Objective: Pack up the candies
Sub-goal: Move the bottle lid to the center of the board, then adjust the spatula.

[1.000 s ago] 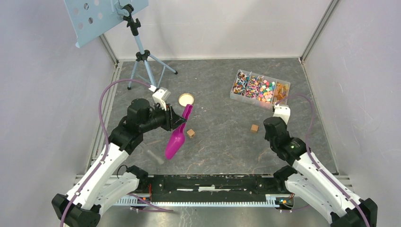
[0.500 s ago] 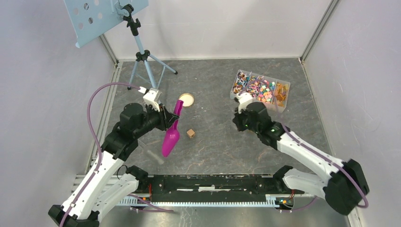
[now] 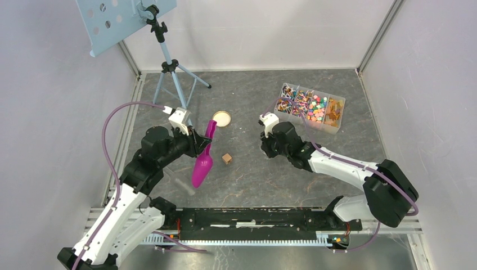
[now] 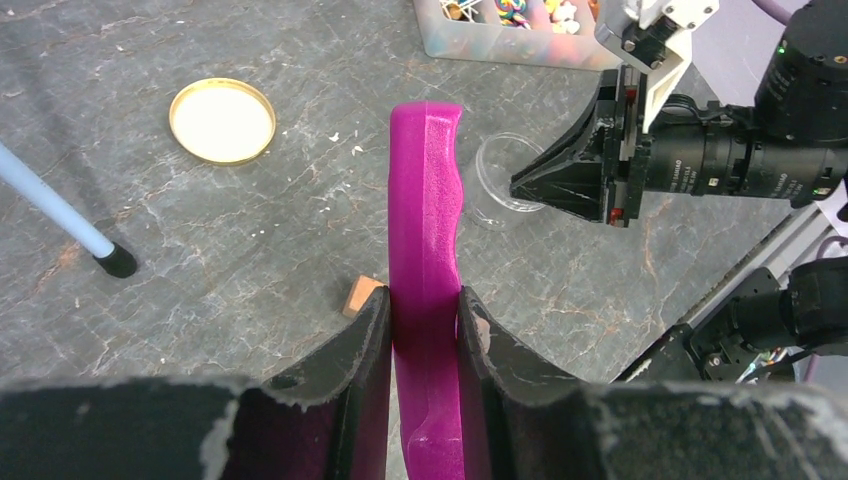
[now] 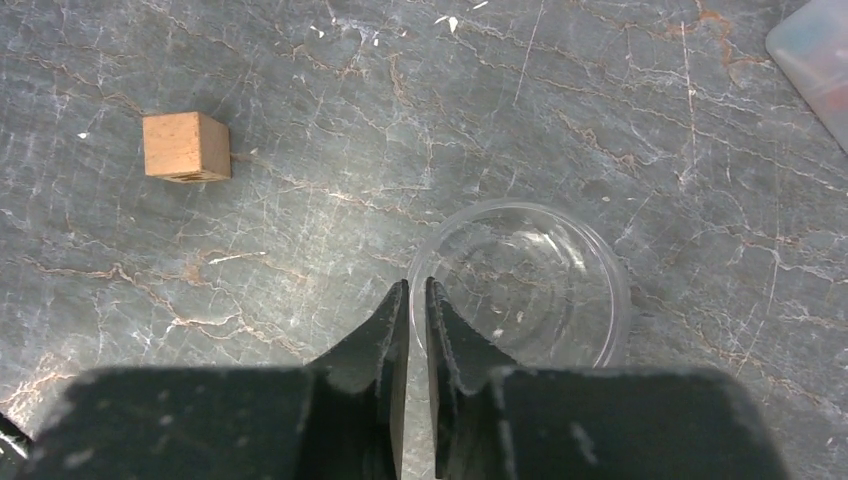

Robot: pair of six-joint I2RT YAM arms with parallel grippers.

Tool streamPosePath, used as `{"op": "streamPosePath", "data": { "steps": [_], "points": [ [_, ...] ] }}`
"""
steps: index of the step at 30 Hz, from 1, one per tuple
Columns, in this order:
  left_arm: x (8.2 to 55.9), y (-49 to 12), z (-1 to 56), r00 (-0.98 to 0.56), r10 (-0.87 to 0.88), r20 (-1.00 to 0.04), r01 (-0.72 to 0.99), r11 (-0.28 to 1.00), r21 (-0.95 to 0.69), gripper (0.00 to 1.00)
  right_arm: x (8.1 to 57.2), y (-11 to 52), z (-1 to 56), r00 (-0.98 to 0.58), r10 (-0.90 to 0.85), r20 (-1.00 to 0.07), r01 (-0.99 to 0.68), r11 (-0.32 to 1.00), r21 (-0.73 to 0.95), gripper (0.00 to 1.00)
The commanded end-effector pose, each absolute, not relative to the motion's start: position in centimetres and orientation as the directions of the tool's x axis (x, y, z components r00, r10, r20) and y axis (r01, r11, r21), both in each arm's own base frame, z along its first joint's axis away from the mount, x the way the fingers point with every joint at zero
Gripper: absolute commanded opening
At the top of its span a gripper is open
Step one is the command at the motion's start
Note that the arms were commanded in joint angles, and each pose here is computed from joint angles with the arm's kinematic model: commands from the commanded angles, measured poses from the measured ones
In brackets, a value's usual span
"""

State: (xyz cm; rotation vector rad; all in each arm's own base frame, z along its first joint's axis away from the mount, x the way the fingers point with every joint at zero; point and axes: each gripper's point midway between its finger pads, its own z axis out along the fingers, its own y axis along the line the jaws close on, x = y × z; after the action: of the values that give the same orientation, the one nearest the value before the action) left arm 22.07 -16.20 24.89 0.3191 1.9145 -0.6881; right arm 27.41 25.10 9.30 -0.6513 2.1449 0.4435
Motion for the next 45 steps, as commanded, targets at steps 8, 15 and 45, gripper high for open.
{"op": "streamPosePath", "data": {
  "steps": [8,15,45],
  "points": [
    [20.2,-19.2,27.9,-0.246,-0.096,-0.964,0.742,0.621,-0.251,0.12,28.4,26.6,17.2,-0.485,-0.178,-0.856,-0.576,0.802,0.159,0.42],
    [19.2,-21.0,28.1,-0.191,-0.051,-0.980,0.842,0.505,-0.191,0.11,24.2,30.0,27.5,-0.415,0.045,-0.909,-0.751,0.548,0.370,0.86],
    [21.1,-24.1,23.9,-0.007,0.099,-0.995,0.939,0.343,0.027,0.03,23.4,35.3,24.7,-0.752,0.059,-0.656,-0.583,0.404,0.705,0.35]
  ]
}}
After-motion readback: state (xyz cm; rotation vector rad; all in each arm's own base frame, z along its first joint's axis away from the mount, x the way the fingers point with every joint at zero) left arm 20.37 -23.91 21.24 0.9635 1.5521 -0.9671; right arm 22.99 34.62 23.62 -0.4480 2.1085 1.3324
